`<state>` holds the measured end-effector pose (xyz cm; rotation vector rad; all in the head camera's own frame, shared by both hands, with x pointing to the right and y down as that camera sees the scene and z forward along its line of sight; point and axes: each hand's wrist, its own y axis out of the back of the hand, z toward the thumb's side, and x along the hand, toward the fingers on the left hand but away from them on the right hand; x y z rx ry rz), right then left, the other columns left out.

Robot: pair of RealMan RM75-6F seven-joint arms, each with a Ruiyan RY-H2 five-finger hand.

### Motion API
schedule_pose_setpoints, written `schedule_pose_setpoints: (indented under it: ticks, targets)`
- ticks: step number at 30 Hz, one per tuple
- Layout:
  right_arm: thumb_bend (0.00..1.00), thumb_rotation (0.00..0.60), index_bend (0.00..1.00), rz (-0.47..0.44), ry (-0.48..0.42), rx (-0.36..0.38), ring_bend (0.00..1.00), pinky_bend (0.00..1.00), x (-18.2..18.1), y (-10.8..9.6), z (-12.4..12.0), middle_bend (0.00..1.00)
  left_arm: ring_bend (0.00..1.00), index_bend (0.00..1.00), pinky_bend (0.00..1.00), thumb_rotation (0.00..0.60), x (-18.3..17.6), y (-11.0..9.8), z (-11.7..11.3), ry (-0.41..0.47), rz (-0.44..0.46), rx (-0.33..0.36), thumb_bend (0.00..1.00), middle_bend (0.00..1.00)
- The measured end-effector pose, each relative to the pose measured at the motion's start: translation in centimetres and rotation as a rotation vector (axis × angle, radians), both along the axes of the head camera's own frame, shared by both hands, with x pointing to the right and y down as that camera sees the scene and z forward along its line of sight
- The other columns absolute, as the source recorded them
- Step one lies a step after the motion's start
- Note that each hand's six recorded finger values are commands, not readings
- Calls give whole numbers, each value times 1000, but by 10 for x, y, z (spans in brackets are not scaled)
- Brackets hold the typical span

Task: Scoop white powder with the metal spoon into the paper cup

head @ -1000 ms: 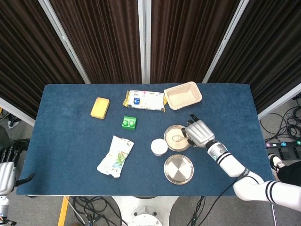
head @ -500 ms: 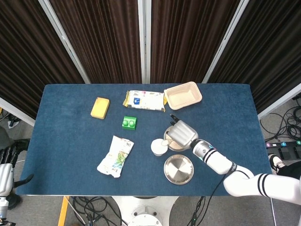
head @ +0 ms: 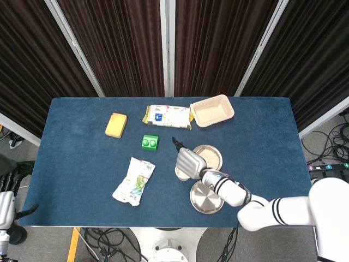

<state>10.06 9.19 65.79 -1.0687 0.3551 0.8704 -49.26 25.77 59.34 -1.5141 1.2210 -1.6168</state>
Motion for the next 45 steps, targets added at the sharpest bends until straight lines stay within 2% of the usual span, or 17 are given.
schedule_pose_setpoints:
  ticks: [3,9,21,24,32,45]
  targets:
    - [365,600,614,-58,16,62,235,0,-7,6,0,595,71,233,47,600,0,-1,0,2,1,3,164,137]
    - [366,600,615,-119,33,140,235,0,-10,13,-2,595,71,233,48,600,0,0,1,6,2,2,164,137]
    - [366,600,628,-228,105,244,235,0,-2,27,2,603,71,233,48,600,1,-2,1,7,5,6,164,137]
    - [366,600,631,-222,103,256,235,0,-2,29,1,605,71,233,48,600,0,-1,0,5,3,6,164,137]
    - [366,600,632,-123,29,229,235,0,1,23,-8,604,71,233,48,600,-1,0,0,4,-3,6,164,137]
    - [365,600,632,235,-202,41,235,0,54,11,-24,603,71,233,48,600,4,-10,0,3,23,17,164,137]
